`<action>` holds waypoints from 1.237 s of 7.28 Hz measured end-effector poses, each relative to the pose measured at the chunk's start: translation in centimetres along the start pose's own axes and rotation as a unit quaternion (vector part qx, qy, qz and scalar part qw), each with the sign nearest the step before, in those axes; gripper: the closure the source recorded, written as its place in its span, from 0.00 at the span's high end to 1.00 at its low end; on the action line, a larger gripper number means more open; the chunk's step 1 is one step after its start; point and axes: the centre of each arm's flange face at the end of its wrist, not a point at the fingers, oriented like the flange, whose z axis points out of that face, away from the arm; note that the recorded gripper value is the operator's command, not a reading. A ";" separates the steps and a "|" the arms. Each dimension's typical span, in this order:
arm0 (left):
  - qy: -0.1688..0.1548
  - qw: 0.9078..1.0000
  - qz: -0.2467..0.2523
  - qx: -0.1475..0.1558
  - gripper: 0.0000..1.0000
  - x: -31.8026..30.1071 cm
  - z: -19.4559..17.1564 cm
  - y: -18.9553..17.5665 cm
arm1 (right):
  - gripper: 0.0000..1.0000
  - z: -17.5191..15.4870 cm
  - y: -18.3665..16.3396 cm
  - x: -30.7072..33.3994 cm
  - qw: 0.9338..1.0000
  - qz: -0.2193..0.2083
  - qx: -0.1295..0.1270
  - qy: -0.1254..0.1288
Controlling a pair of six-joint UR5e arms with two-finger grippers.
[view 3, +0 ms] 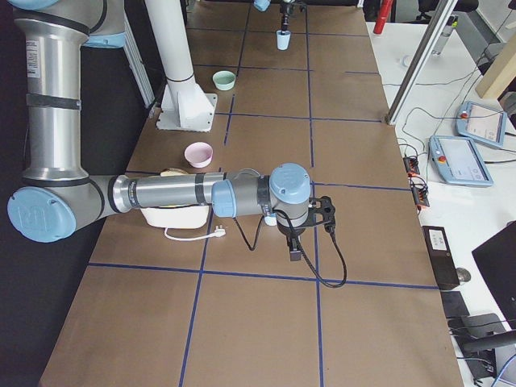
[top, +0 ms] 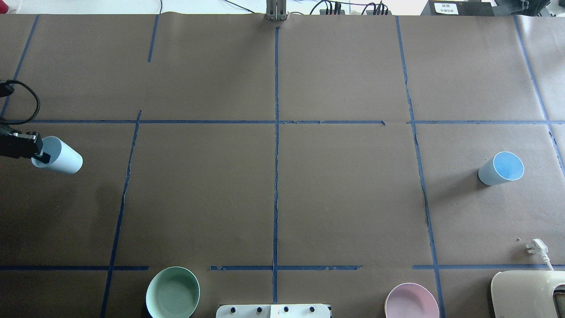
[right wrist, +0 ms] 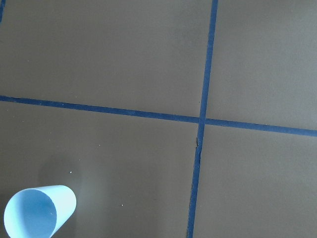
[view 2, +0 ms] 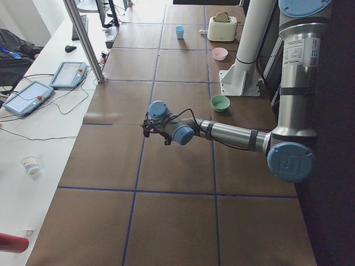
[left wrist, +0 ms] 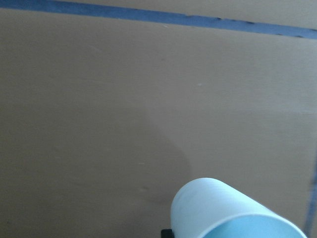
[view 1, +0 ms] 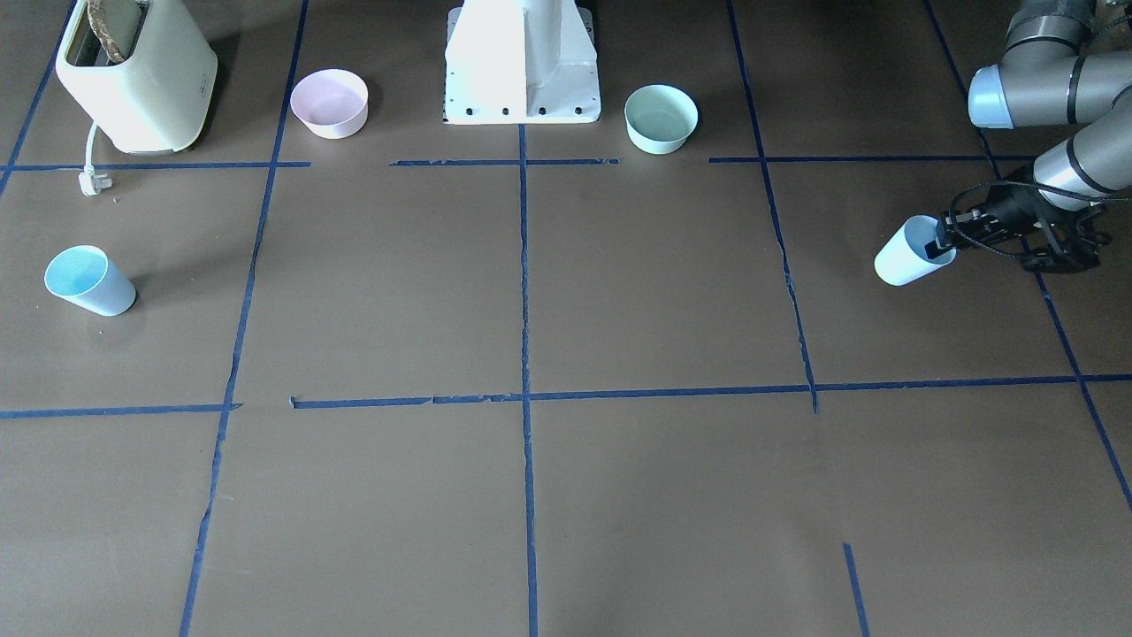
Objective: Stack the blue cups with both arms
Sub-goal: 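Carry the light-blue cup with the left gripper to the table centre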
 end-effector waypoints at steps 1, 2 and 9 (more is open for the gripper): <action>0.002 1.000 -0.021 0.002 0.00 7.3 -2.2 -0.8 | 1.00 0.0 0.0 -0.1 1.000 0.000 0.000 -0.004; -0.006 0.999 -0.041 0.005 0.00 15.6 -2.0 -0.7 | 1.00 0.0 0.1 -0.1 1.000 0.000 0.000 -0.007; -0.035 0.998 -0.045 0.032 0.01 46.8 17.0 6.3 | 1.00 0.0 0.1 -0.1 1.000 0.001 0.000 -0.010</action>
